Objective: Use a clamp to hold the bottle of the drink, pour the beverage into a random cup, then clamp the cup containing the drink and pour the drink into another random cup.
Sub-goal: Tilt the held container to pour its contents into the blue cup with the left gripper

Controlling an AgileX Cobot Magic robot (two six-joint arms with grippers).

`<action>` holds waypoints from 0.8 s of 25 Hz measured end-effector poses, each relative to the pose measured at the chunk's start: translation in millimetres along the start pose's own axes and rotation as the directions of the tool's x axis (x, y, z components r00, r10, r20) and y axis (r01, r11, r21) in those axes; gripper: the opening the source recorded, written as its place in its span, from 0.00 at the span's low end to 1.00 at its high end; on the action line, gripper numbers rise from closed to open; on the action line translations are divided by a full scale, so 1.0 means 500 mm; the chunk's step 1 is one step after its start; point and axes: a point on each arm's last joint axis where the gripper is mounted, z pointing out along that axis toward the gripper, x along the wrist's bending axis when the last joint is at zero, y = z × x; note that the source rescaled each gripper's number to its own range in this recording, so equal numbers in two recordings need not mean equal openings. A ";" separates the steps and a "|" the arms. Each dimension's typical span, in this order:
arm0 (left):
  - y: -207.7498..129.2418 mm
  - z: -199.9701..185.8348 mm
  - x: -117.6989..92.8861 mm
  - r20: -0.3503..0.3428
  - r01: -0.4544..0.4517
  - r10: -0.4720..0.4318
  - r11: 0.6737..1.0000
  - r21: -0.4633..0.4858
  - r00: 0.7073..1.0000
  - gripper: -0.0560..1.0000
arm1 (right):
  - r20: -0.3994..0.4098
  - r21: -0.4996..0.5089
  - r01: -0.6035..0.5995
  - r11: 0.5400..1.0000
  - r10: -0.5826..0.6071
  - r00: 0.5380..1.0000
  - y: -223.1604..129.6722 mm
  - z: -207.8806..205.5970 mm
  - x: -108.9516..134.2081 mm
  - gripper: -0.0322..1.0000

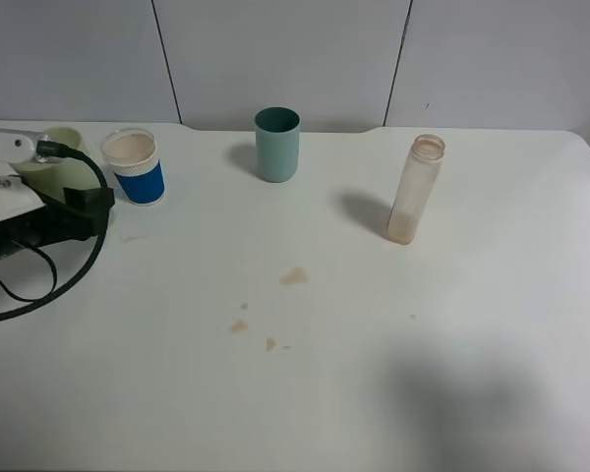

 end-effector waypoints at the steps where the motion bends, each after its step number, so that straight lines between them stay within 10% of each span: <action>1: 0.001 0.000 0.011 -0.024 0.008 -0.007 1.000 0.004 1.000 0.07 | 0.000 0.000 0.000 1.000 0.000 1.000 0.000 0.000 0.000 1.00; 20: 0.143 0.081 0.135 -0.201 -0.139 0.189 0.962 0.237 0.961 0.07 | 0.000 0.000 0.000 1.000 0.000 1.000 0.000 0.000 0.000 1.00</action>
